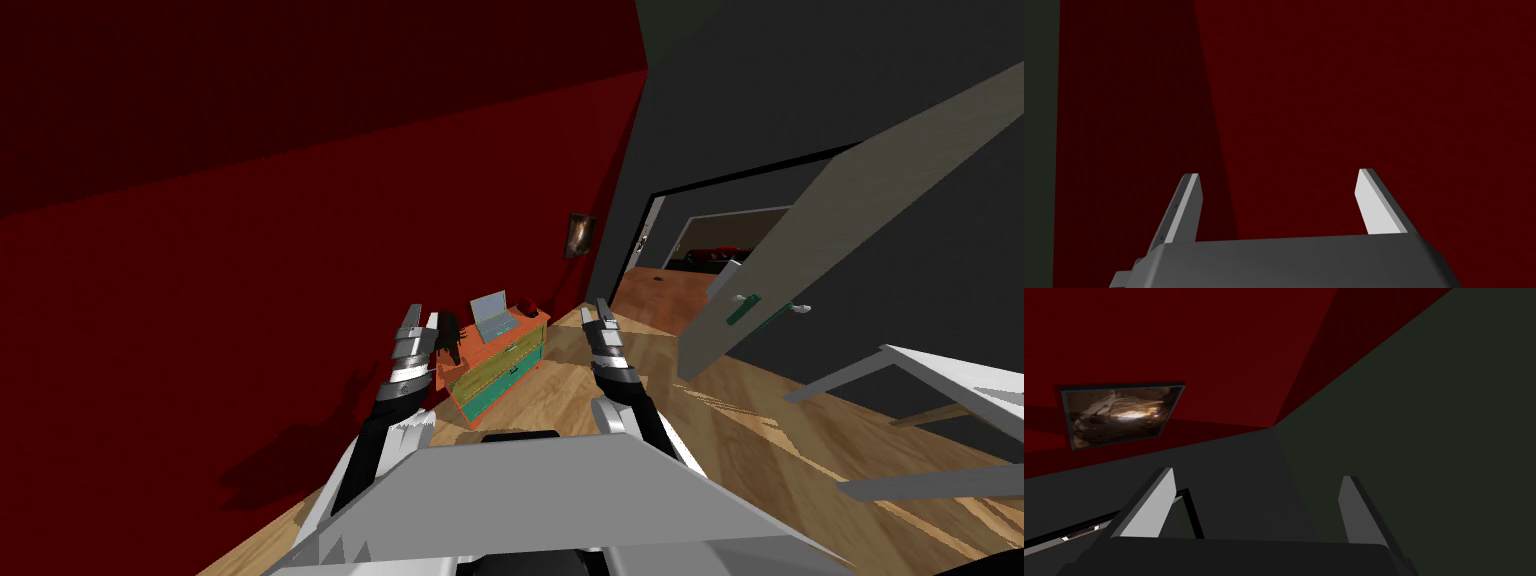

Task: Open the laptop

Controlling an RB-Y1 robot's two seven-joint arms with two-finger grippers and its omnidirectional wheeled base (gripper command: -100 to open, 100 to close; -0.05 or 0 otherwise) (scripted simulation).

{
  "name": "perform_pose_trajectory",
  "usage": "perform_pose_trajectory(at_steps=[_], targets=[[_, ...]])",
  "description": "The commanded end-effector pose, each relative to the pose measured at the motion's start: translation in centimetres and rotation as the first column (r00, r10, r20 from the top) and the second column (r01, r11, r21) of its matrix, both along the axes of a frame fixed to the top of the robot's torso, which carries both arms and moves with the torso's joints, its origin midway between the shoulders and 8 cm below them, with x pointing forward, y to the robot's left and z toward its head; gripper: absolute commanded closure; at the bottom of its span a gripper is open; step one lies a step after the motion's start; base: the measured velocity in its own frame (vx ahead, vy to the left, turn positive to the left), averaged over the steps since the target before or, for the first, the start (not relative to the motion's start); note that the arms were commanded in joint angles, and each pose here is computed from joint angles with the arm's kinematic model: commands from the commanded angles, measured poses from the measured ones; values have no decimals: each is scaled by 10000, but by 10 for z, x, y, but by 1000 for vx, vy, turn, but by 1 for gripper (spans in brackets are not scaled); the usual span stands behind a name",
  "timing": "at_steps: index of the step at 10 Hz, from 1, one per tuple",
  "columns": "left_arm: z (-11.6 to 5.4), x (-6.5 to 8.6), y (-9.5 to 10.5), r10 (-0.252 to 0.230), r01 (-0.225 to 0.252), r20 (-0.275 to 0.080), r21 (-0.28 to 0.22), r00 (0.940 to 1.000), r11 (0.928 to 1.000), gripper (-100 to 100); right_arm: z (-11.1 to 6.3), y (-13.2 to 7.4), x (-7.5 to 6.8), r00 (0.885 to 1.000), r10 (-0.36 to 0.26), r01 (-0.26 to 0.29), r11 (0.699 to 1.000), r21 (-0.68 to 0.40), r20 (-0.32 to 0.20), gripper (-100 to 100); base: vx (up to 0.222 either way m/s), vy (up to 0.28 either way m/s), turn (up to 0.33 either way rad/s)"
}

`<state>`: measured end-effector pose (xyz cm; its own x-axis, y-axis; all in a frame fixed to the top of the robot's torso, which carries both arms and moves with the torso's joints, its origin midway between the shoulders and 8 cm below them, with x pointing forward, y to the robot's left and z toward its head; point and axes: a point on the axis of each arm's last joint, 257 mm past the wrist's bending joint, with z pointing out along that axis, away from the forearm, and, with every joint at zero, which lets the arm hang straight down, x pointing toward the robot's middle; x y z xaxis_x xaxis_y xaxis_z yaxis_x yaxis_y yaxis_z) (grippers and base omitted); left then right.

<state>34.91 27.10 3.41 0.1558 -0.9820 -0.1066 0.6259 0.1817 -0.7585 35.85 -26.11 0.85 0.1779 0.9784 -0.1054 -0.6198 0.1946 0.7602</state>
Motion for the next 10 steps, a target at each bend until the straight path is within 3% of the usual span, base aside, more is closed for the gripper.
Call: perform_pose_trajectory(at_steps=[1, 9, 10], targets=[[0, 0, 0, 0, 0, 0, 0, 10000, 10000, 0, 0, 0, 0, 10000, 0, 0, 10000, 0, 0, 0, 0, 0, 0], [0, 0, 0, 0, 0, 4, 1, 10000, 10000, 0, 0, 0, 0, 10000, 0, 0, 10000, -1, 4, 0, 0, 0, 0], [-3, 5, 1, 6, 2, -195, 445, 9998, 9990, -100, 0, 0, 0, 10000, 0, 0, 10000, -1, 5, 0, 15, -5, -58]])
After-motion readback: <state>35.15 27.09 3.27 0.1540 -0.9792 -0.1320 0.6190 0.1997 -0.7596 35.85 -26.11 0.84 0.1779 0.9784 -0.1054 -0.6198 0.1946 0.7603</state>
